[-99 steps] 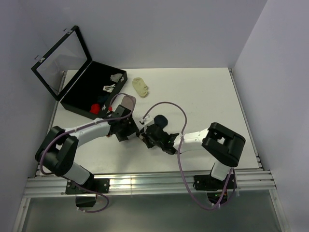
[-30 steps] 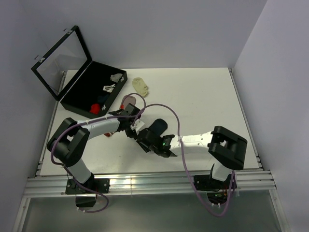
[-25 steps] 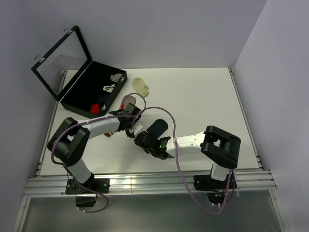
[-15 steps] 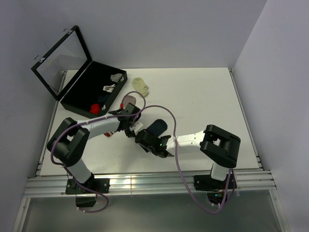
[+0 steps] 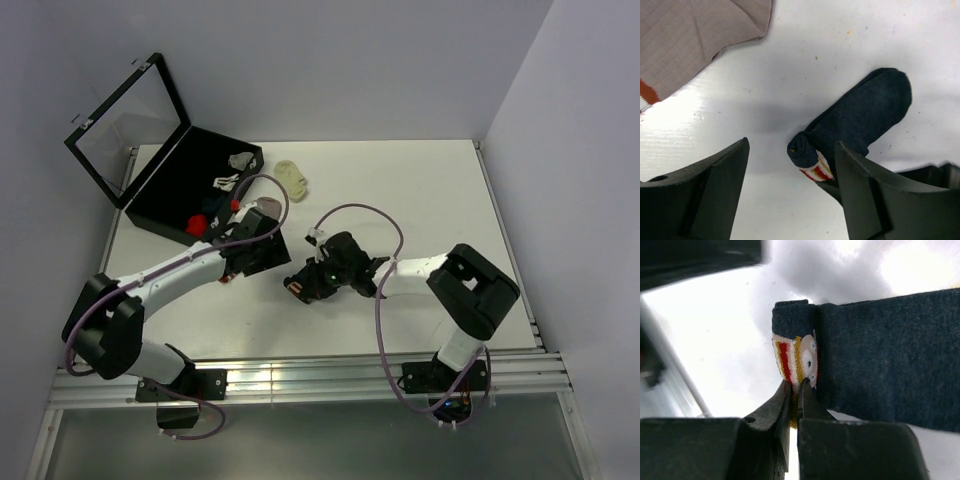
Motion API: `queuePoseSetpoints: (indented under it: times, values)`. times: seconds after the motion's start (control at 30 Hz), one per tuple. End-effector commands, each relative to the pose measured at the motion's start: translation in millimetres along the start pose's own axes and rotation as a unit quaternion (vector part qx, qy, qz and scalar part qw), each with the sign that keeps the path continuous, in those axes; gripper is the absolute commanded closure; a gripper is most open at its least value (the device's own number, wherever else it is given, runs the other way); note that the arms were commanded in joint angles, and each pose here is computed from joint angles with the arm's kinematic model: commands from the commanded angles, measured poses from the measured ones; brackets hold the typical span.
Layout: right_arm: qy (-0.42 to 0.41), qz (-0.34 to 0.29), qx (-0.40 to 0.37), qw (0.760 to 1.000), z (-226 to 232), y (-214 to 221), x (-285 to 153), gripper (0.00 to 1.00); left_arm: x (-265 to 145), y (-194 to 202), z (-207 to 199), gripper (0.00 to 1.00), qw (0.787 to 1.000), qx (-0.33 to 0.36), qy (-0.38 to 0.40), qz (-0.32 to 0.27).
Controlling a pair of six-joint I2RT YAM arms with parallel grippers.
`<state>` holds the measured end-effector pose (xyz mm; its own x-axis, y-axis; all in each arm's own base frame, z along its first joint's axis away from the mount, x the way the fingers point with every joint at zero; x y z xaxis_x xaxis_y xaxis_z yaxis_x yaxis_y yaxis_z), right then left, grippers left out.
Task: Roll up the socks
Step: Roll the sock at the center of the board.
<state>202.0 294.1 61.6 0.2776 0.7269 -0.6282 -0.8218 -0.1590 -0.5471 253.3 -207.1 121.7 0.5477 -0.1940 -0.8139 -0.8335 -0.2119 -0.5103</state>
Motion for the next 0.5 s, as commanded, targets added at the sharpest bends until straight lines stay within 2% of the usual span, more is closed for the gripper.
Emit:
queuePoseSetpoints:
  times: [0.0,0.27,0.47]
  values:
    - [-0.102,0.048,0.07,0.991,13,9,-3,1.0,-10,-1,5,0.24,1.0,-0.014,0.0,-0.022]
    - [-0.161,0.055,0.197,0.965,-5,0,-1,1.0,-9,23,8,0.23,0.998,-0.04,0.051,-0.003]
    - [-0.175,0.066,0.244,0.952,-17,4,4,1.0,3,36,2,0.23,0.995,-0.058,0.076,0.019]
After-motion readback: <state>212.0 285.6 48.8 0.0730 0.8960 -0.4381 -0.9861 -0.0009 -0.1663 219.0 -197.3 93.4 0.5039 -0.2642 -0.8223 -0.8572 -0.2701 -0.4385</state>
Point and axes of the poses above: each gripper's point midway between its finger pads, its own x axis out along the fingers, its own z axis along the line the jaws close on, y = z × x, the point moved 5 cm from there along -x, back along the fingers, and after that the axes turned 7 degrees about x, right-handed, at the moved point
